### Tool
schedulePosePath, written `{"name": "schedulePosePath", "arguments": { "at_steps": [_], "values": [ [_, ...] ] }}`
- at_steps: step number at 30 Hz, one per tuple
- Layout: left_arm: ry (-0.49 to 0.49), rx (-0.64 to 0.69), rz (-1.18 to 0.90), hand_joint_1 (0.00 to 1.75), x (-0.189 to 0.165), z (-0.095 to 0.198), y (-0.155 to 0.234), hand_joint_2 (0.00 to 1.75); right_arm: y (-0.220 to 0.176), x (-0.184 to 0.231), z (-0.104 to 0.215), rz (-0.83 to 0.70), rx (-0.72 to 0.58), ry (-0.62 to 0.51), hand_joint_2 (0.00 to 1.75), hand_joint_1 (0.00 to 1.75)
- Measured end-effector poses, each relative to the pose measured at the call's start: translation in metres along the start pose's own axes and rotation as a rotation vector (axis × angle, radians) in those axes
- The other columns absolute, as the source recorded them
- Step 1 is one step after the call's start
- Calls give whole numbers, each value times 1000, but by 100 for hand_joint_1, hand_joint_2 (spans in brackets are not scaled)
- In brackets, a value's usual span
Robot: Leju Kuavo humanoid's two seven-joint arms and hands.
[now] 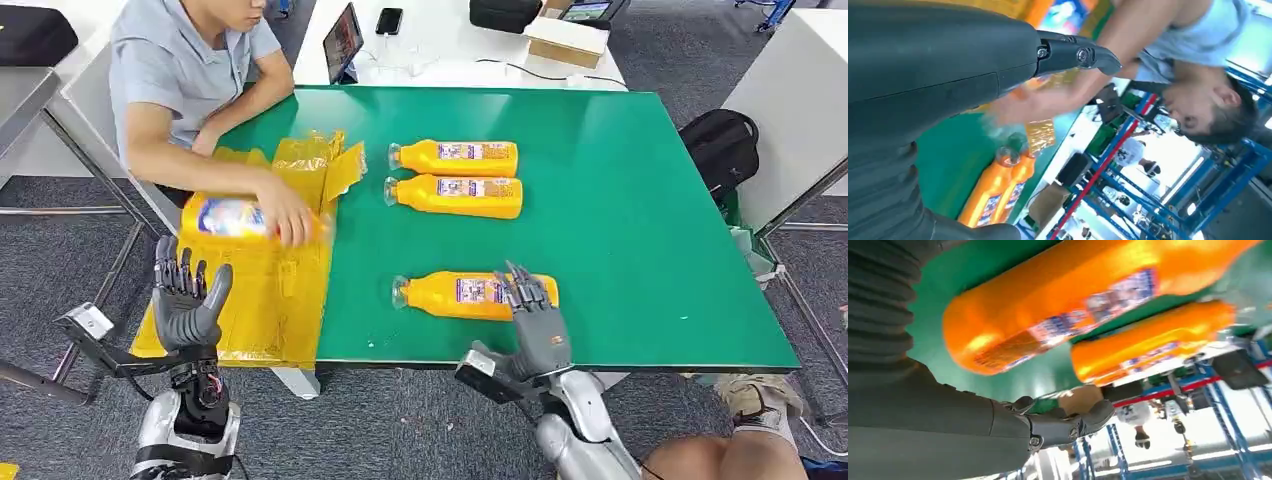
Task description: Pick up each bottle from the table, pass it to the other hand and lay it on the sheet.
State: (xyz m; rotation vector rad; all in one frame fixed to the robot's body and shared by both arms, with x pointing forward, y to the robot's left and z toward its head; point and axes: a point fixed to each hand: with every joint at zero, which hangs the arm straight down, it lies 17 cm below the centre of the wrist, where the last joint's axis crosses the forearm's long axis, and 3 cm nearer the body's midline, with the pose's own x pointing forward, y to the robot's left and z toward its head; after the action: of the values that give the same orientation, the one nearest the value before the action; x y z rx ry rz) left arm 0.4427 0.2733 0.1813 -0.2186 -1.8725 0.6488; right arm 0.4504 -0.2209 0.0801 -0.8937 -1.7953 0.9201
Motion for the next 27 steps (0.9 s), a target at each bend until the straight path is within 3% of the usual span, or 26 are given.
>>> {"name": "schedulePosePath", "arguments": {
  "at_steps": [13,19,27],
  "values": [
    [-44,-113,-30,0,12,6,-45,175,11,-36,-27,48,88,40,175,0],
    [-37,-142,-23,0,9,4,-59,175,37,-53,-42,60,242,106,175,0],
    [-18,-149,-16,0,4,3,-63,175,47,-60,-52,76,319,127,175,0]
  ]
}}
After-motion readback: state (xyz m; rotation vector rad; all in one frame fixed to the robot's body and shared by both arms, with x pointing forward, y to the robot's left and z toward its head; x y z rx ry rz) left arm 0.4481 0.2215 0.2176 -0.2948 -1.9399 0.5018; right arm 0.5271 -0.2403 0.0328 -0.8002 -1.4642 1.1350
